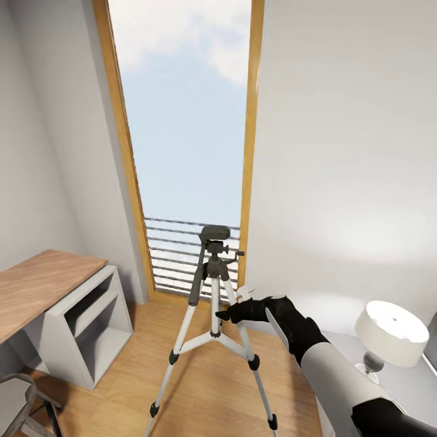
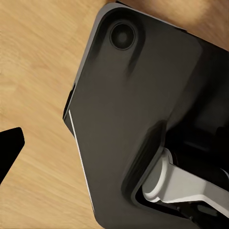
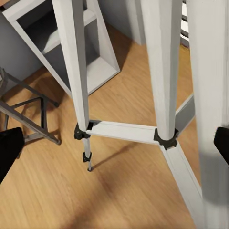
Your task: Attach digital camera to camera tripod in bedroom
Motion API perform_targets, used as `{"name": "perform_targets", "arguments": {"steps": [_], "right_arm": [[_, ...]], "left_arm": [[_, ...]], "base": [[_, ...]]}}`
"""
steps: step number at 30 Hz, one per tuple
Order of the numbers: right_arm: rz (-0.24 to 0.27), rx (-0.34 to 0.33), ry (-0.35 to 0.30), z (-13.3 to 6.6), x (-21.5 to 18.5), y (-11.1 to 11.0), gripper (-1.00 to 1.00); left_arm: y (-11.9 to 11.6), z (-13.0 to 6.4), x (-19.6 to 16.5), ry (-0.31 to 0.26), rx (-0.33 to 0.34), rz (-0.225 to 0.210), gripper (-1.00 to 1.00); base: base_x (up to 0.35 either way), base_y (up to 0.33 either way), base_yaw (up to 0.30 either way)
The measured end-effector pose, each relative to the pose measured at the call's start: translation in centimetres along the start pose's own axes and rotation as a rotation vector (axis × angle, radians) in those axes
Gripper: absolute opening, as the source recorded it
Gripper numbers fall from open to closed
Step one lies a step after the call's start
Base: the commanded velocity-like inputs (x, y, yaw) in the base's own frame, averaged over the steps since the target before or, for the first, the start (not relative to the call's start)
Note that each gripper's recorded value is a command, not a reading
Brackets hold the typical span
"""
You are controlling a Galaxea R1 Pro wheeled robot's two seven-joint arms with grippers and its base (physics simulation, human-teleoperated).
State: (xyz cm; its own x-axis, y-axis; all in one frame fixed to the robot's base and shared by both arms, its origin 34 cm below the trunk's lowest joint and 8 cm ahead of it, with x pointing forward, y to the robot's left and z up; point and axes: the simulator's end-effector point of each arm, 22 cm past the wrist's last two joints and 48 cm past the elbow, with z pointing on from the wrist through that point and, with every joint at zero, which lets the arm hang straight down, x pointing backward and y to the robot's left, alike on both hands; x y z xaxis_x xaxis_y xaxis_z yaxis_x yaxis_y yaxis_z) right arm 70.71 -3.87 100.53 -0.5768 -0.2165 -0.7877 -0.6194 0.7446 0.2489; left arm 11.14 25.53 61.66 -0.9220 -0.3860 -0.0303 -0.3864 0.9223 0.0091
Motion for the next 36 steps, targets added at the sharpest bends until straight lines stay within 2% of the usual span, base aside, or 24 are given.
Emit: {"name": "perform_targets", "arguments": {"steps": [11,17,36], "right_arm": [[-0.002,0.034,-0.002,0.0,0.0,-0.8,1.0],[-0.013,0.059,-0.027,0.0,-0.6,-1.3,1.0],[-0.021,0.158,-0.054,0.1,-0.4,-3.5,1.0]], "left_arm": [[0.0,0.0,0.0,0.0,0.0,0.0,1.0],[0.0,0.0,0.0,0.0,0.0,-0.001,1.0],[0.0,0.0,0.0,0.0,0.0,-0.001,1.0]], "base": [[0.0,0.0,0.0],[0.0,0.0,0.0],[0.0,0.0,0.0]]}}
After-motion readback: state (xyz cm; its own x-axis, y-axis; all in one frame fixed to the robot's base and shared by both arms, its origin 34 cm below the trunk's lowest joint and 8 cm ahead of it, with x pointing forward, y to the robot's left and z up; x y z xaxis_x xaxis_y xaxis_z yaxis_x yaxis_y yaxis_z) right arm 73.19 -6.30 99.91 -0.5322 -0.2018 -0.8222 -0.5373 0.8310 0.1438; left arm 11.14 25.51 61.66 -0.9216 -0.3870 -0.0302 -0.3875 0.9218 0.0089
